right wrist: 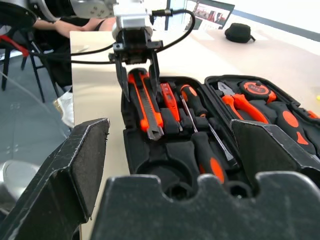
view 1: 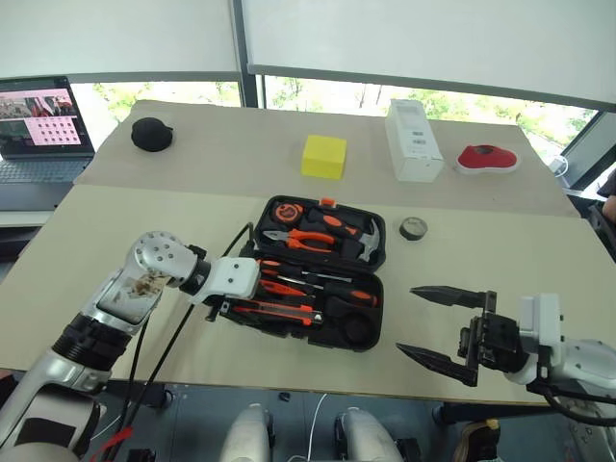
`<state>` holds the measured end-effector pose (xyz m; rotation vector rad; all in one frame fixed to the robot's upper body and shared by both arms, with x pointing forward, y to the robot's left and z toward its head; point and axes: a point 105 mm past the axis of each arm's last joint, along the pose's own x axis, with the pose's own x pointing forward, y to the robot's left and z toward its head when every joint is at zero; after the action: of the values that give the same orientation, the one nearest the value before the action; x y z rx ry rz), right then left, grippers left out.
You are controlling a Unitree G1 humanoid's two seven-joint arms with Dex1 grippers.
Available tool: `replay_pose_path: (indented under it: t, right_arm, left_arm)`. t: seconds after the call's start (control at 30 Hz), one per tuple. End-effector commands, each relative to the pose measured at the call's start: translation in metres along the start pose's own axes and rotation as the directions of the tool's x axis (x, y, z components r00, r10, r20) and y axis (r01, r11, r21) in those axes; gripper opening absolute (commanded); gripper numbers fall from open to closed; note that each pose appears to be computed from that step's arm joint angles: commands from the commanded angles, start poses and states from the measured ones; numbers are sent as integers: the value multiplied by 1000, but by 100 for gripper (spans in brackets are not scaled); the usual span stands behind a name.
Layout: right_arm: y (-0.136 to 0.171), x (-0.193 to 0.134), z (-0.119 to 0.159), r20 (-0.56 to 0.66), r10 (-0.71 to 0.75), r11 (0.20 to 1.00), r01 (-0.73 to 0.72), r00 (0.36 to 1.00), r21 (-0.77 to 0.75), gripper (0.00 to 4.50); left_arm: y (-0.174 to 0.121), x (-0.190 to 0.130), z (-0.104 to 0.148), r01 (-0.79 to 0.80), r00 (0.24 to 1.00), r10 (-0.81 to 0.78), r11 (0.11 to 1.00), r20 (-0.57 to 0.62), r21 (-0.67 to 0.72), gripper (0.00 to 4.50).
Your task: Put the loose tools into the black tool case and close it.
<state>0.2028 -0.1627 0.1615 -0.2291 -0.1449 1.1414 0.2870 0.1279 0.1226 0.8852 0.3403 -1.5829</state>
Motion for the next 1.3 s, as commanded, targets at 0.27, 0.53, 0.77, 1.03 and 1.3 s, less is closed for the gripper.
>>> replay_pose_path:
  t: [0.27, 0.53, 0.77, 1.03, 1.3]
  right_arm:
    - [0, 8, 12, 48, -7, 1000, 8, 999, -13, 450]
    - [-4, 13, 11, 55, -3, 1000, 4, 998, -10, 450]
    - [-14, 16, 15, 90, -44, 999, 44, 995, 4, 450]
    - [-16, 19, 14, 102, -64, 998, 65, 993, 3, 450]
    - [-13, 16, 10, 95, -76, 997, 76, 993, 12, 450]
  left_arm:
    - [-2, 9, 4, 53, 999, -53, 999, -11, 5, 175]
    - [20, -3, 41, -39, 938, 102, 981, 332, -189, 365]
    - [33, -35, 56, -80, 829, 209, 962, 519, -261, 313]
    - [6, -11, 8, -81, 923, 121, 989, 364, -125, 30]
    - [-2, 16, -20, -82, 965, 112, 988, 238, -134, 4]
